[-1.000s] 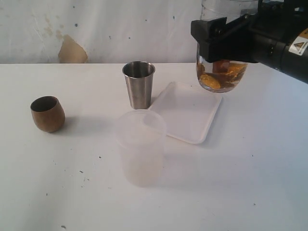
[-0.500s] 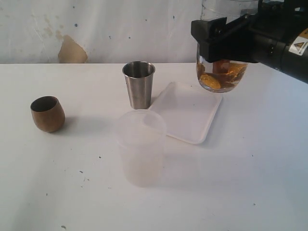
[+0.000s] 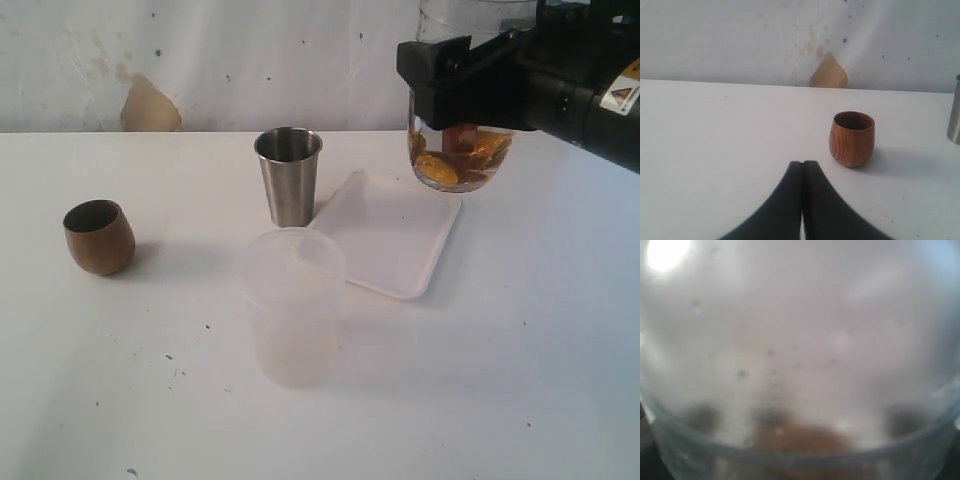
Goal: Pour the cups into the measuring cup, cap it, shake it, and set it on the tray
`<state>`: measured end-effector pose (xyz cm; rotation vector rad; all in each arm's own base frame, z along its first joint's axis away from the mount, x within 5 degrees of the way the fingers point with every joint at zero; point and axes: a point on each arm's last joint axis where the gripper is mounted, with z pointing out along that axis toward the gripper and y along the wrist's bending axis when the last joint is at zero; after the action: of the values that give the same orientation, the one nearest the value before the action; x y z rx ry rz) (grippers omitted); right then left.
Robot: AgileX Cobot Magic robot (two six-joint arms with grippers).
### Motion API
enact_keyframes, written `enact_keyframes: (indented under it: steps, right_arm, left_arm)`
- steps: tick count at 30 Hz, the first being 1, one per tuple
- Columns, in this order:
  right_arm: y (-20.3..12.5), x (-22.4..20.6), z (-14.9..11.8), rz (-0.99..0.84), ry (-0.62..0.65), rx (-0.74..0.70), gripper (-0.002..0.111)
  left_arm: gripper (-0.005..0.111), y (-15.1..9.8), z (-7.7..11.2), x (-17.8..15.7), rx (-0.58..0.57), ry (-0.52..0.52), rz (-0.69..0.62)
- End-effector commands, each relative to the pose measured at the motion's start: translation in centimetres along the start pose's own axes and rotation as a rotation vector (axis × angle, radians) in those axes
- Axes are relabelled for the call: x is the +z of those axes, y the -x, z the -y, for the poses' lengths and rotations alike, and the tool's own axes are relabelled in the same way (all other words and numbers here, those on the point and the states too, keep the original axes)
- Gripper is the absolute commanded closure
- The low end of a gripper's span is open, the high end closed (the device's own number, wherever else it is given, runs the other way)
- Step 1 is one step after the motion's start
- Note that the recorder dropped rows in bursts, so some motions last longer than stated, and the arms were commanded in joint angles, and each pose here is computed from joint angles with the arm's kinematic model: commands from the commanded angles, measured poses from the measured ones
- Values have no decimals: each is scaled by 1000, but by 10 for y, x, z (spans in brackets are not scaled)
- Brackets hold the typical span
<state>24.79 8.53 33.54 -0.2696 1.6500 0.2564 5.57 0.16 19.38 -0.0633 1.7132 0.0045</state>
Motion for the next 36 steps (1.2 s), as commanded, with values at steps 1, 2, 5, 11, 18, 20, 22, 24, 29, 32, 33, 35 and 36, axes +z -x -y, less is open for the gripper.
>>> enact_keyframes:
  steps: [1, 2, 5, 11, 18, 20, 22, 24, 29, 32, 33, 35, 36]
  right_arm:
    - [17, -5, 0, 118, -1, -7, 108]
    - [17, -5, 0, 118, -1, -7, 108]
    - [17, -5, 0, 118, 0, 6, 108]
    - [17, -5, 0, 118, 1, 15, 108]
    - [17, -5, 0, 118, 1, 15, 108]
    - [17, -5, 0, 118, 1, 15, 108]
    - [17, -5, 0, 118, 1, 15, 108]
    - [17, -5, 0, 118, 1, 15, 108]
    - [25, -6, 0, 211, 3, 27, 108]
    - [26, -6, 0, 215, 10, 86, 108]
    - [25, -6, 0, 208, 13, 119, 108]
    - [25, -6, 0, 210, 16, 152, 108]
    - [26, -6, 0, 221, 17, 152, 108]
  left_arm:
    - [107, -2, 0, 0, 8, 2, -1]
    - [107, -2, 0, 0, 8, 2, -1]
    - [107, -2, 0, 0, -12, -1, -1]
    - [107, -2, 0, 0, -10, -1, -1]
    - [107, -2, 0, 0, -10, -1, -1]
    - [107, -2, 0, 0, -10, -1, -1]
    - [107, -2, 0, 0, -10, -1, -1]
    - [107, -2, 0, 0, -10, -1, -1]
    - [107, -2, 0, 0, -10, -1, -1]
    - [107, -2, 0, 0, -10, -1, -1]
    - [107, -2, 0, 0, -10, -1, -1]
    - [107, -2, 0, 0, -8, -1, -1]
    - [107, -2, 0, 0, -8, -1, -1]
